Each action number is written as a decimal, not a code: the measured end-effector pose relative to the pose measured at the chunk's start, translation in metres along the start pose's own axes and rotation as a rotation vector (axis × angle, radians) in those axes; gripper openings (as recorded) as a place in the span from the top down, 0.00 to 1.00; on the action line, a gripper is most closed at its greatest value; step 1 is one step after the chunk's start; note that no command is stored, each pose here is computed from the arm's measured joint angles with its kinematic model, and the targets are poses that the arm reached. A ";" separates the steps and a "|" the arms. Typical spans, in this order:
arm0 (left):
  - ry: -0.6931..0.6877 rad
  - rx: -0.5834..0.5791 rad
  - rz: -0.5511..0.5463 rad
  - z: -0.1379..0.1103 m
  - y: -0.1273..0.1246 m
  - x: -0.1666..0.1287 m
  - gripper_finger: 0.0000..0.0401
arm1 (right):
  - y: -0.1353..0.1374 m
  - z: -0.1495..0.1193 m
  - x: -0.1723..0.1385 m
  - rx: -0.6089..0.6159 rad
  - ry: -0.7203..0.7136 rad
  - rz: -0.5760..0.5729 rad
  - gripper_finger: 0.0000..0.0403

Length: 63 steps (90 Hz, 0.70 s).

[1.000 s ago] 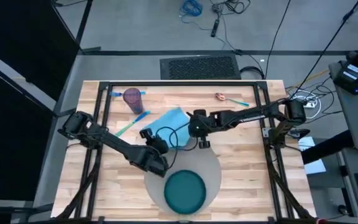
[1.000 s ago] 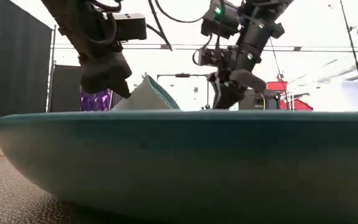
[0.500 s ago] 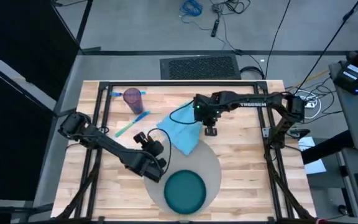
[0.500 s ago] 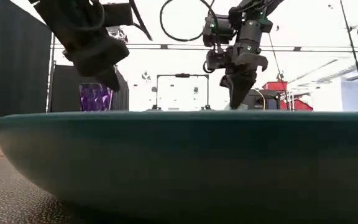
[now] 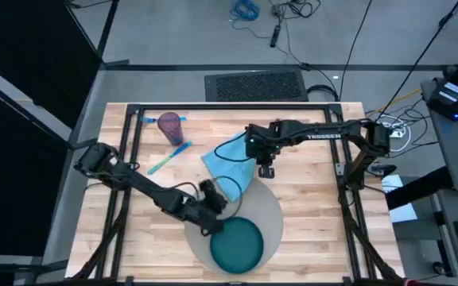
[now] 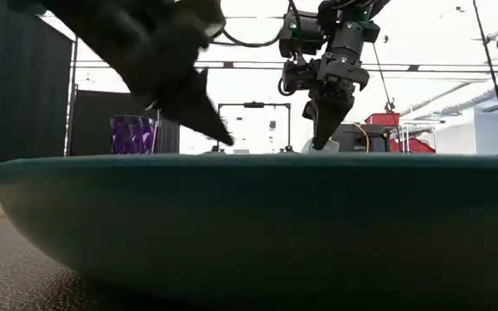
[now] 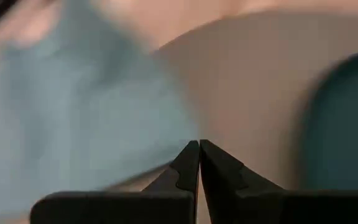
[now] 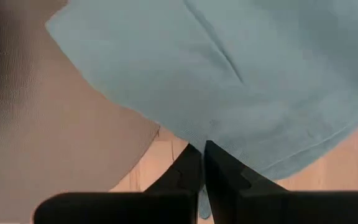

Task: Set table place
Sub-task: Fold the blue napkin

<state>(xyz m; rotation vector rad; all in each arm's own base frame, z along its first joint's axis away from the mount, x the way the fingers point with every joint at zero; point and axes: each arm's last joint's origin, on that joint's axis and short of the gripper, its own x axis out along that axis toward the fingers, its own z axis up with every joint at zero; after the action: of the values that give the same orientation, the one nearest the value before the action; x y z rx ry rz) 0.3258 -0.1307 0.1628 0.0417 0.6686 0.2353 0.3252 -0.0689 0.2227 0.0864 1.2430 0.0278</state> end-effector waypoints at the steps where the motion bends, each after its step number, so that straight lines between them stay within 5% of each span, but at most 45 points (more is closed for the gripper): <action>1: 0.000 0.005 -0.001 -0.001 0.000 0.000 1.00 | 0.000 0.000 0.000 0.000 0.001 0.000 1.00; 30: 0.020 -0.016 0.054 -0.003 0.018 0.015 0.96 | 0.000 -0.002 0.000 -0.016 0.025 0.004 1.00; 63: -0.006 -0.130 -0.005 0.006 0.028 0.022 0.57 | -0.001 -0.003 0.000 -0.048 0.025 0.000 1.00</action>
<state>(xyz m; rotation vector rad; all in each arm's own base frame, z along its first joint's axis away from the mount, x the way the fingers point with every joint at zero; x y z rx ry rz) 0.3400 -0.0981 0.1570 -0.0839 0.6462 0.2738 0.3226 -0.0693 0.2223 0.0446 1.2664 0.0594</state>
